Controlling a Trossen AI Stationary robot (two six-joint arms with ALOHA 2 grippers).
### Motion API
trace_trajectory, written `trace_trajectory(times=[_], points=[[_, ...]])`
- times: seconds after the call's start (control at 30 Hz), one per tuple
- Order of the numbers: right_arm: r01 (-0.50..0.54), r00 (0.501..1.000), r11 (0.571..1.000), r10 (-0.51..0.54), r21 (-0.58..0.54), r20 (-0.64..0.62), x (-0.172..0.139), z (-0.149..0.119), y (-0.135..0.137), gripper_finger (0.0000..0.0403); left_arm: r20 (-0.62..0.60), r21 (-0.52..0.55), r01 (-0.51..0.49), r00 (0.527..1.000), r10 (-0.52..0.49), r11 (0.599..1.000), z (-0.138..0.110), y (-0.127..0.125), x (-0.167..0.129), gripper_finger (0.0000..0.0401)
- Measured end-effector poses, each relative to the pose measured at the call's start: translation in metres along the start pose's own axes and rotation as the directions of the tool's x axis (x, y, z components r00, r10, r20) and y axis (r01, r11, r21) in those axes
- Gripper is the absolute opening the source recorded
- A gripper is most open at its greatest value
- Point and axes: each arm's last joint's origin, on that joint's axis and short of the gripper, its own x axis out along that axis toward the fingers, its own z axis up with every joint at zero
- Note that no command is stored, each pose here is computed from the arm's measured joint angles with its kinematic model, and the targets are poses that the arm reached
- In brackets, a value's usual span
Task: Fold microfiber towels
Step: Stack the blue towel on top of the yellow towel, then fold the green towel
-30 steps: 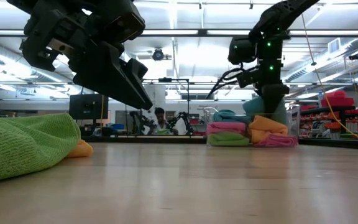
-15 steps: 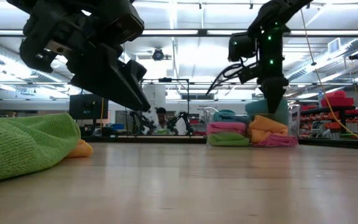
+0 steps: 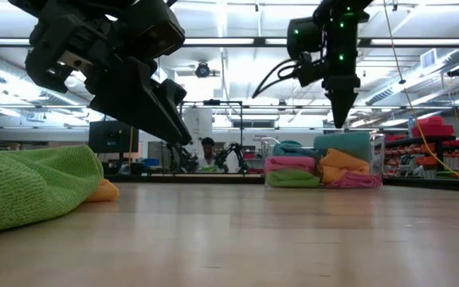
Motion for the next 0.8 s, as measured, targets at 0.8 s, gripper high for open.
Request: trace_trajectory(times=[0.8], points=[[-0.158, 0.984, 0.981, 0.148, 0.114, 0.097, 0.020, -0.011, -0.028, 0.0273, -0.002, -0.014, 0.010, 1.000, -0.010, 1.000, 0.000, -0.004, -0.002, 0.0107]])
